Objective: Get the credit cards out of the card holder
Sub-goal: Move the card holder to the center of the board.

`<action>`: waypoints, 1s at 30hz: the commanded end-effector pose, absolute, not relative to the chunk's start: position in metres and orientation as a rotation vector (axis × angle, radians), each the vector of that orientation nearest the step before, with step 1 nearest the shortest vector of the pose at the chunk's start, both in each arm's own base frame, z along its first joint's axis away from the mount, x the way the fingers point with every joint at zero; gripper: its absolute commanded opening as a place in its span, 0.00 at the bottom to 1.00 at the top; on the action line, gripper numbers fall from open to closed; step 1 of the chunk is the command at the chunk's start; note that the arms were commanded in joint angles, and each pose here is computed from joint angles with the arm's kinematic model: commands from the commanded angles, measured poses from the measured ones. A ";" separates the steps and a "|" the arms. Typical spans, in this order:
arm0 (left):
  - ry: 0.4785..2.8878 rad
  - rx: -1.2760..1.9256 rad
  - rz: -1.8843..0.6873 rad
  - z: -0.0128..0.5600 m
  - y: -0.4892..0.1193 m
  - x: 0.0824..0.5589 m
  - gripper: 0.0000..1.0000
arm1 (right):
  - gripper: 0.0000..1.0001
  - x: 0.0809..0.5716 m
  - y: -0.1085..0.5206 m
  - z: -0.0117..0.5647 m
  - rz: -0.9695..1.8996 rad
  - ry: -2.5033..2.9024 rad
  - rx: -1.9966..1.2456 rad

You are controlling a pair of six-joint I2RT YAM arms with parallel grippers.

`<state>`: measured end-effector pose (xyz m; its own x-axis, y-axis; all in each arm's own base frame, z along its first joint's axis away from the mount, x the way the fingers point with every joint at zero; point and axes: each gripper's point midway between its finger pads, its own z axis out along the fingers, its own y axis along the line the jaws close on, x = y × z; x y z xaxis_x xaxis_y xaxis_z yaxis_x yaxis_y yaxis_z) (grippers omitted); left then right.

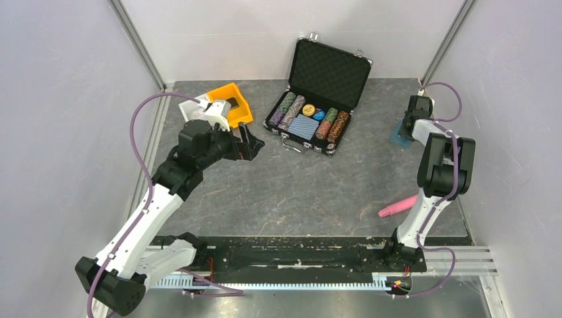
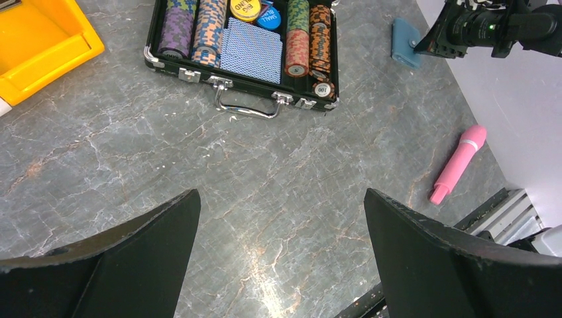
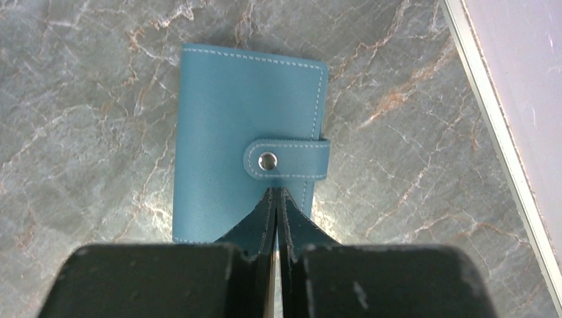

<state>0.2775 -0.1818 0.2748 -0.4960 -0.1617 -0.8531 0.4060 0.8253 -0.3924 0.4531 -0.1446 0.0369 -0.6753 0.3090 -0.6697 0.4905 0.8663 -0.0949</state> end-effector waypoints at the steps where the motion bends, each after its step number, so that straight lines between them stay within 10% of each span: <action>1: 1.904 0.162 -0.720 0.300 -0.182 0.276 1.00 | 0.07 0.451 -0.142 0.062 -0.334 2.333 0.539; 10: 1.898 0.172 -0.709 0.303 -0.181 0.274 1.00 | 0.33 0.476 -0.148 0.081 -0.326 2.281 0.562; 30: 1.917 0.177 -0.710 0.299 -0.183 0.275 1.00 | 0.42 0.474 -0.156 0.026 -0.403 2.415 0.623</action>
<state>0.2735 -0.1804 0.2787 -0.4866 -0.1639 -0.8581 0.4088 0.8253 -0.3895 0.4792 -0.1501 0.0368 -0.6876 0.3203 -0.6516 0.4960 0.8626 -0.0994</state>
